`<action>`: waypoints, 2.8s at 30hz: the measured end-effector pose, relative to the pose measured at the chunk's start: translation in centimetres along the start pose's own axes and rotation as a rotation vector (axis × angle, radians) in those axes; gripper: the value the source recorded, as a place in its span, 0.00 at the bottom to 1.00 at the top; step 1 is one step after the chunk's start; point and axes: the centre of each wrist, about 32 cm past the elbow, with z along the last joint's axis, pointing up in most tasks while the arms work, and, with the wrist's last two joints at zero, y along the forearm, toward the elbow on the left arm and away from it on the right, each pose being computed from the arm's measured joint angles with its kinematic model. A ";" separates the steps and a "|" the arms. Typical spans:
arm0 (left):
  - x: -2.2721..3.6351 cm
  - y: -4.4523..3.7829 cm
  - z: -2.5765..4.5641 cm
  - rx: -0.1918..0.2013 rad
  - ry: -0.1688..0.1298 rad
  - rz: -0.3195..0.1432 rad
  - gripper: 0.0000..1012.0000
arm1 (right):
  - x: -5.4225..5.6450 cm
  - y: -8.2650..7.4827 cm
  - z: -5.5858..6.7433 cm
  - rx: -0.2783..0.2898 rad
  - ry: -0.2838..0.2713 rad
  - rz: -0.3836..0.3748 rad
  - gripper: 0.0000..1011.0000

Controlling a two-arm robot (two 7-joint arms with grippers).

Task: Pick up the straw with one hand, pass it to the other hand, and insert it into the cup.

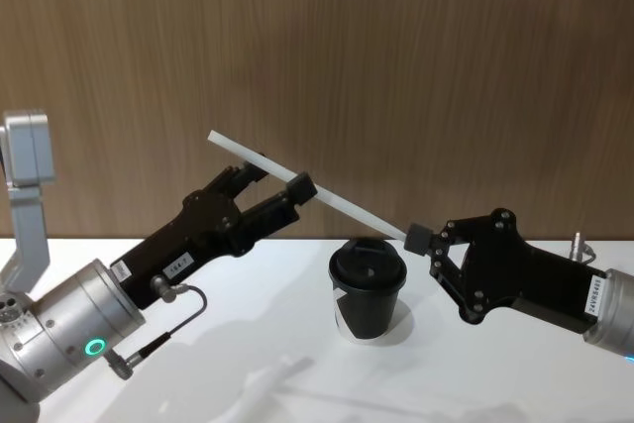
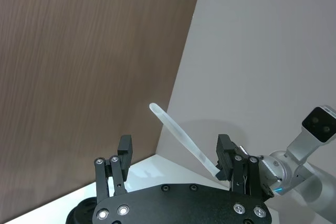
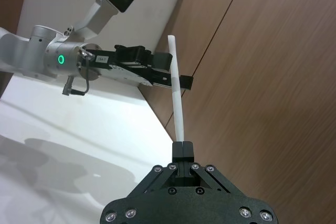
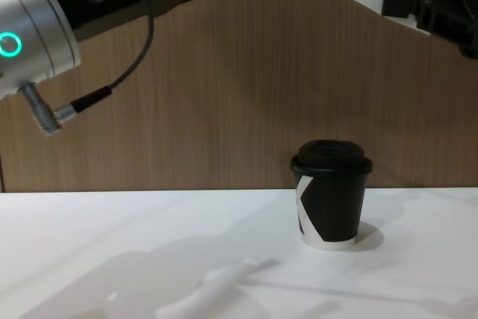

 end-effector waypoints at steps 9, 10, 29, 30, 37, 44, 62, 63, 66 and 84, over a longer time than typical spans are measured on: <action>0.11 -0.47 -0.15 -0.004 0.005 -0.003 0.99 | 0.0 0.0 0.0 0.000 0.000 0.000 0.00; 0.11 -0.47 -0.15 -0.004 0.005 -0.003 0.99 | 0.0 0.0 0.0 0.000 0.000 0.000 0.00; 0.18 -0.76 -0.23 -0.007 0.009 -0.004 0.48 | 0.0 0.0 0.0 0.000 0.000 0.000 0.00; 0.18 -0.76 -0.23 -0.007 0.009 -0.004 0.47 | 0.0 0.0 0.0 0.000 0.000 0.000 0.00; 0.18 -0.80 -0.26 -0.007 0.009 -0.004 0.24 | 0.0 0.0 0.0 0.000 0.000 0.000 0.00; 0.19 -0.82 -0.27 -0.007 0.010 -0.004 0.16 | 0.0 0.0 0.0 0.000 0.000 0.000 0.00; 0.19 -0.83 -0.25 -0.007 0.009 -0.004 0.05 | 0.0 0.0 0.0 0.000 0.000 0.000 0.00; 0.19 -0.83 -0.25 -0.007 0.009 -0.004 0.04 | 0.0 0.0 0.0 0.000 0.000 0.000 0.00; 0.19 -0.83 -0.25 -0.007 0.009 -0.004 0.03 | 0.0 0.0 0.0 0.000 0.000 0.000 0.00; 0.19 -0.83 -0.23 -0.007 0.008 -0.003 0.01 | 0.0 0.0 0.0 0.000 0.000 0.000 0.44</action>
